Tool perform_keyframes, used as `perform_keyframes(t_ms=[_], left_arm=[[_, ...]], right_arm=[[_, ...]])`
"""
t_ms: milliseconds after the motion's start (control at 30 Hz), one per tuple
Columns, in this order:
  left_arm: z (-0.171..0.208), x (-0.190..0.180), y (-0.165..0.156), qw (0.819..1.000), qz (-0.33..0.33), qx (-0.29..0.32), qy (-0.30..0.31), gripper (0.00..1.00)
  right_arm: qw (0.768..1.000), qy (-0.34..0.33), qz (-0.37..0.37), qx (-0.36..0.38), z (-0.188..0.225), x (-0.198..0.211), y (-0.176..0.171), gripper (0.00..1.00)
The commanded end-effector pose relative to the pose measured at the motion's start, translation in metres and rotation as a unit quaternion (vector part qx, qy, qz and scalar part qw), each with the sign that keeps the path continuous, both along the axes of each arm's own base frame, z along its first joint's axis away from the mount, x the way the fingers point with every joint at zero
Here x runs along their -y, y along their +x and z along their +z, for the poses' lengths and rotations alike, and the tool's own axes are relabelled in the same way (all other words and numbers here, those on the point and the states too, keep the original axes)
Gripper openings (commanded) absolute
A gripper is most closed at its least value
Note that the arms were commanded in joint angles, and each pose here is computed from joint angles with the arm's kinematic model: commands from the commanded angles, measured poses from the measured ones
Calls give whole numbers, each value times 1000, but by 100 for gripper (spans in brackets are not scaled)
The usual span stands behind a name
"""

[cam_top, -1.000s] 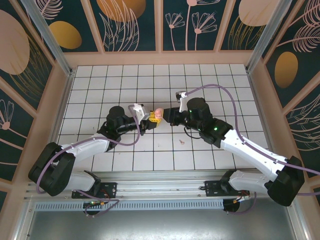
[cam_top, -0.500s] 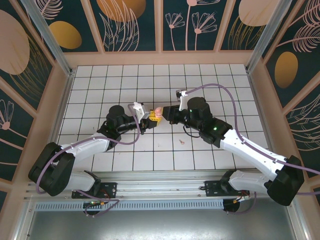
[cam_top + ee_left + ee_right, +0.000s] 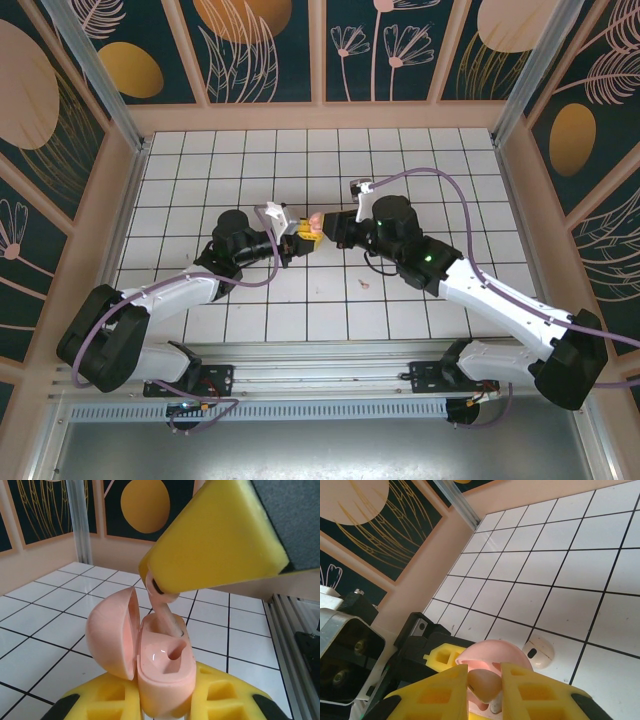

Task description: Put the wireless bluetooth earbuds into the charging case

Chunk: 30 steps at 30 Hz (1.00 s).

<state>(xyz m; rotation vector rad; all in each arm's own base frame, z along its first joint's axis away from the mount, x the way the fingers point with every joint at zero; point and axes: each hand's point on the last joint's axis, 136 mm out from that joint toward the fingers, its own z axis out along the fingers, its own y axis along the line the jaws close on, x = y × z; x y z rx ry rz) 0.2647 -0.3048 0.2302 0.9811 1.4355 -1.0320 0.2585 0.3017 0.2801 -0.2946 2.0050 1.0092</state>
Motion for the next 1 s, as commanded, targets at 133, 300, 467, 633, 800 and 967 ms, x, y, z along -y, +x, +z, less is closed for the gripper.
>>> perform_keyframes(t_ms=[133, 300, 467, 633, 800, 967], left_arm=[[38, 2, 3, 999, 5, 35, -40, 17], [41, 1, 4, 998, 12, 39, -41, 17], [38, 0, 5, 999, 15, 37, -37, 17], [37, 0, 5, 999, 15, 38, -34, 17], [36, 0, 5, 999, 15, 41, -27, 17], [36, 1, 4, 999, 13, 43, -24, 17]], right_arm=[[1000, -17, -2, -1, -12, 0, -5, 21], [1000, -16, 7, -8, -15, -1, -11, 21], [1000, -13, 8, -16, -13, 2, -15, 26], [1000, -1, 0, -3, -1, 7, -16, 33], [1000, 12, -3, 13, 17, 10, -16, 45], [999, 31, -7, 29, 35, 15, -16, 54]])
